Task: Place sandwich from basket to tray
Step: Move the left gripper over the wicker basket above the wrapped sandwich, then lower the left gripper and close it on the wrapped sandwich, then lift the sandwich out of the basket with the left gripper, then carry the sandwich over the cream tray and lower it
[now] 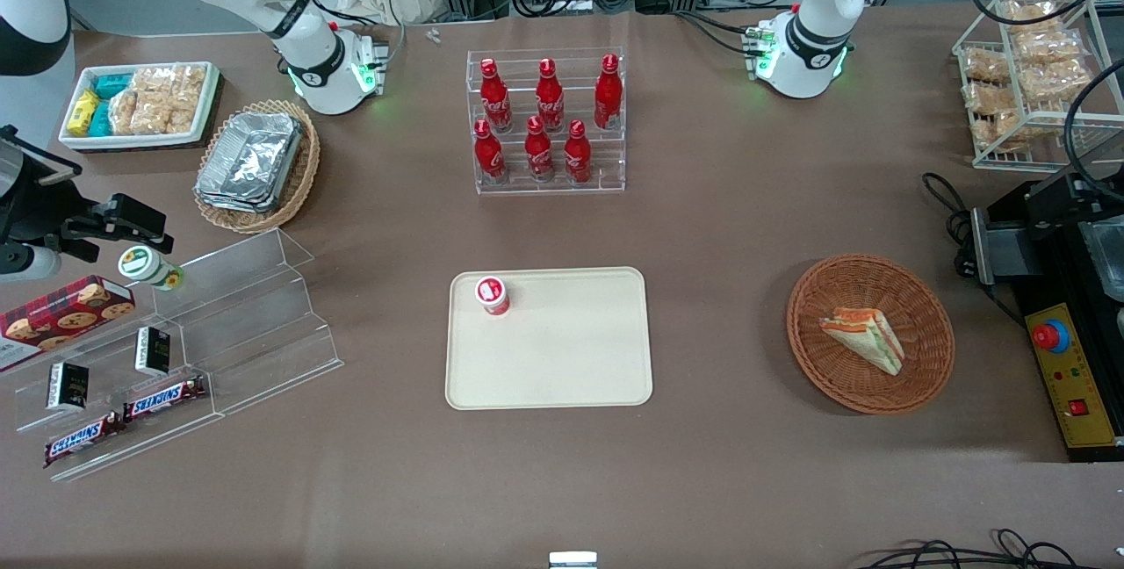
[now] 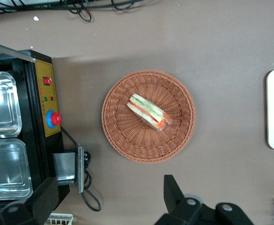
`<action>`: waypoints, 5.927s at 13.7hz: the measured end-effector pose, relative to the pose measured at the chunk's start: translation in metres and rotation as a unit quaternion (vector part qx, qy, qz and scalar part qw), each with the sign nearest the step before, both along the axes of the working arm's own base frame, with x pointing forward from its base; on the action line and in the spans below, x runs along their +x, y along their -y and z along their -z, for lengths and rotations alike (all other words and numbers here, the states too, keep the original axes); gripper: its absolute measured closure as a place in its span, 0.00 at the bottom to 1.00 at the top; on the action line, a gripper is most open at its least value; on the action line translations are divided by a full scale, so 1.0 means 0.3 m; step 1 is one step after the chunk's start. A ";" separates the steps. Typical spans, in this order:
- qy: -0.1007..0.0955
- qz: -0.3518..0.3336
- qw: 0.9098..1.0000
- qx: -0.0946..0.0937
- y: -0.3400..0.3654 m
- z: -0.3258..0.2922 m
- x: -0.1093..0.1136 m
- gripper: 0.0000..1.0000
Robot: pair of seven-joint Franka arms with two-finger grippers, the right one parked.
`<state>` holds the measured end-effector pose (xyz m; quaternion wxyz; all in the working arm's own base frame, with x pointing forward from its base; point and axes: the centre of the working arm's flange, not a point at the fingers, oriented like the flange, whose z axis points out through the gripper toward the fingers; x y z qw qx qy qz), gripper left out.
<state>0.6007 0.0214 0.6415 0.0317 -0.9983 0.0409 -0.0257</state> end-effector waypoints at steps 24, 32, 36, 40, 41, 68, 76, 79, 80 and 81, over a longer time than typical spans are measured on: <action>0.008 -0.404 0.913 -0.052 0.085 0.974 0.089 0.03; 0.014 -0.450 0.891 -0.053 0.074 1.267 0.089 0.03; 0.013 -0.444 0.895 -0.045 0.070 1.303 0.062 0.11; 0.012 -0.444 0.895 -0.043 0.070 1.200 0.061 0.58; 0.005 -0.444 0.895 -0.038 0.071 1.142 0.058 0.66; -0.026 0.007 0.999 -0.036 1.422 0.712 -0.128 0.86; -0.015 0.027 0.997 -0.070 1.512 1.196 -0.044 0.86; -0.019 0.027 0.997 -0.073 1.526 1.323 -0.047 0.86; -0.018 0.022 0.997 -0.076 1.527 1.325 -0.043 0.87; -0.016 0.016 0.997 -0.077 1.527 1.317 -0.038 0.86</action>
